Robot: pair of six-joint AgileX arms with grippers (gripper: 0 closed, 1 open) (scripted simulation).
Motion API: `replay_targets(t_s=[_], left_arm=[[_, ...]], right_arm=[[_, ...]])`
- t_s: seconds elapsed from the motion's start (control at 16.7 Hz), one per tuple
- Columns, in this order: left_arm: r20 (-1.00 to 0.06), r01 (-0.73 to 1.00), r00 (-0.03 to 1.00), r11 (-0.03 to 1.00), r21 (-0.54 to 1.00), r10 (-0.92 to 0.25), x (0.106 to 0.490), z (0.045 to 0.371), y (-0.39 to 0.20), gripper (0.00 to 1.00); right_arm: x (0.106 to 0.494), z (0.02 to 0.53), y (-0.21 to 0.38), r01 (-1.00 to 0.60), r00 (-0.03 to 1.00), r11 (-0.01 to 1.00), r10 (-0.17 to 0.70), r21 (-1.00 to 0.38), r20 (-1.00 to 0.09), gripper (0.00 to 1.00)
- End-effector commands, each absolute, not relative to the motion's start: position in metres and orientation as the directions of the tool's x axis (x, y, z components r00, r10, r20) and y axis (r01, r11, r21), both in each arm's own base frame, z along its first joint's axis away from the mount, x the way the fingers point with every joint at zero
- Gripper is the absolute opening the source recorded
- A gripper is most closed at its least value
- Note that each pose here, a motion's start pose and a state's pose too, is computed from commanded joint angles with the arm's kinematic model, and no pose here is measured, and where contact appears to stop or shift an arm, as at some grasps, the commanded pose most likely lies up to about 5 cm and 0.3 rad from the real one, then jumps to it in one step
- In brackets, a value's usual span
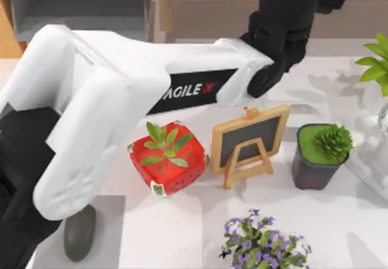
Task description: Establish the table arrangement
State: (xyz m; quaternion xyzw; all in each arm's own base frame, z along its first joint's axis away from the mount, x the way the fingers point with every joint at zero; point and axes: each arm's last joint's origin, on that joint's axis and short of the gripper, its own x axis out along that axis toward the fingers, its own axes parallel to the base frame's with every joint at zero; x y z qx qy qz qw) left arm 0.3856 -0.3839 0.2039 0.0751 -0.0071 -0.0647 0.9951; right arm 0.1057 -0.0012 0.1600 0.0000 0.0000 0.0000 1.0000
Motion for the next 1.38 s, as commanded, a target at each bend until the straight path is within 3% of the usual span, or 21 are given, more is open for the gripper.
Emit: replay_targets(t_s=[0.36, 1.38], left_arm=[[0.011, 0.020, 1.000, 1.000, -0.009, -0.020, 0.405, 0.204, -0.405, 1.00], [0.011, 0.017, 1.000, 1.000, -0.013, -0.017, 0.426, 0.204, -0.406, 1.00]], right_arm=[[0.106, 0.160, -0.001, 0.000, 1.000, 1.000, 0.000, 0.000, 0.000, 1.00], [0.106, 0.160, -0.001, 0.000, 1.000, 1.000, 0.000, 0.000, 0.000, 1.00]])
